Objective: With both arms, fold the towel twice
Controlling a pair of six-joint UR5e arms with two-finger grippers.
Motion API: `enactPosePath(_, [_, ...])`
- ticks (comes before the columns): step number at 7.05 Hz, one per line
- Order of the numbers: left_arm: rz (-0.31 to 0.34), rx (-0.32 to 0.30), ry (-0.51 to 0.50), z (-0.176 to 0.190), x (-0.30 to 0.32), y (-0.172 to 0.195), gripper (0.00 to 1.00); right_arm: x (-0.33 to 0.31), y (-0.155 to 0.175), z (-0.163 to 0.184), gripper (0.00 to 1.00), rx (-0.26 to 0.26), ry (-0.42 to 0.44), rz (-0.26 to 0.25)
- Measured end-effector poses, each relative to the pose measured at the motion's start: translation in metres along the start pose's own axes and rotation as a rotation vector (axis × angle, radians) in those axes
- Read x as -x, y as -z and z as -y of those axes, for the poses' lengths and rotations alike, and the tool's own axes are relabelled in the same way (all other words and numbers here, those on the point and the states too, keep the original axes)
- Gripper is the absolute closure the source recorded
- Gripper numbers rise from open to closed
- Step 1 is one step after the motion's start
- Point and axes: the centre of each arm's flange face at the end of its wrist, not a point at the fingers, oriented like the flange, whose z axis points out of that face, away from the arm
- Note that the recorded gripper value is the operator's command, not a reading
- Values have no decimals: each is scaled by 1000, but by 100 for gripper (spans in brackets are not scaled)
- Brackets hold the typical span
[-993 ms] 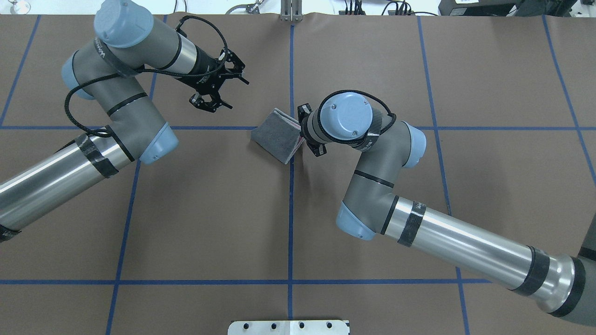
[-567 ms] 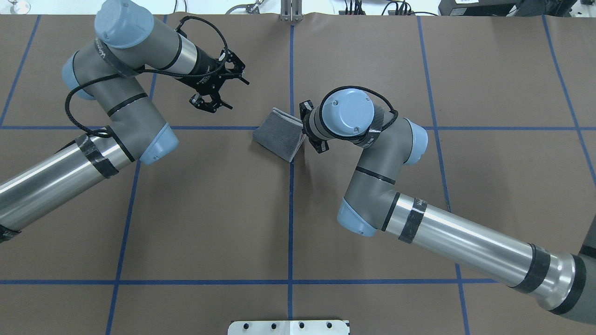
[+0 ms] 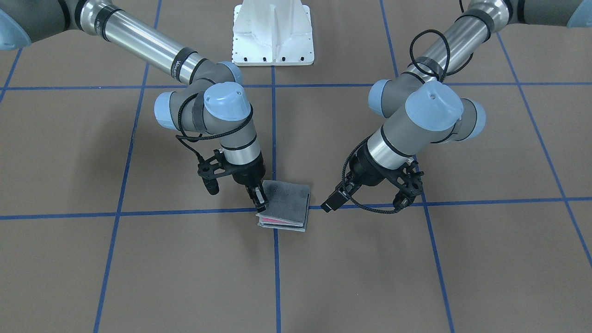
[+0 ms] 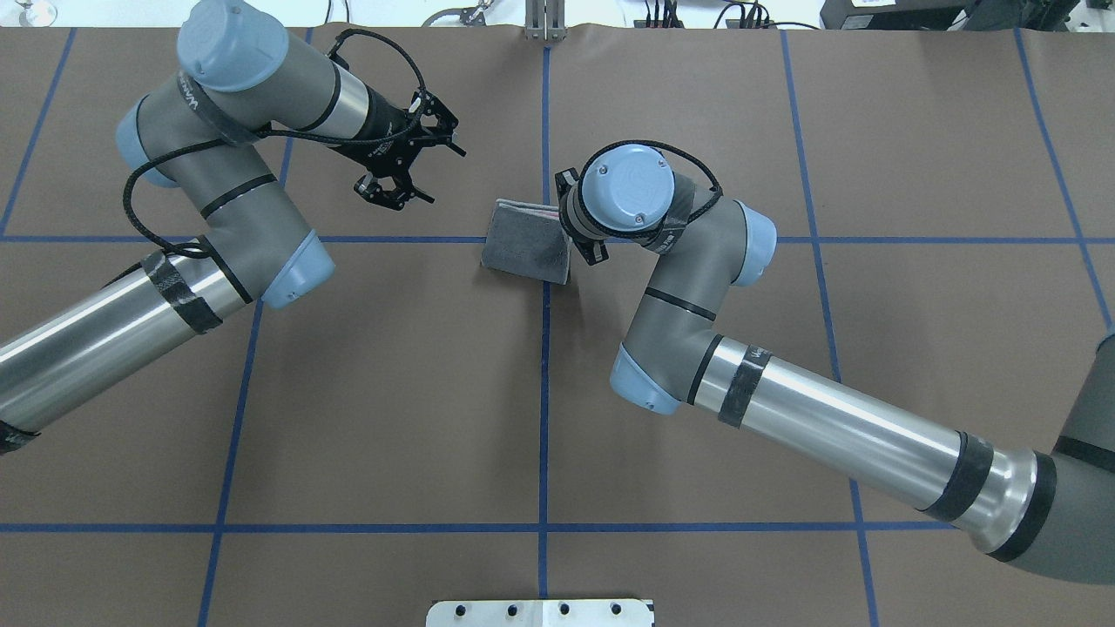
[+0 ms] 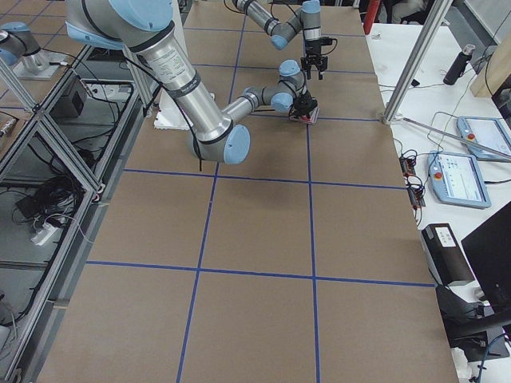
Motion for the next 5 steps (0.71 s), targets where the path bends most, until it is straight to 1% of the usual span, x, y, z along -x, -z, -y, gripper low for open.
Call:
enactPosePath(1, [-1,-1,1,0,0,0,24,3,-4,2,57,-11,7,2])
enactPosePath(2, [-2,-1,2,-1,-1,0,24,5,-6,4,1,-18,21,4])
enactPosePath(5, [-2,-6,3,0,0,-1,24,25,2,12,0,-22,58,25])
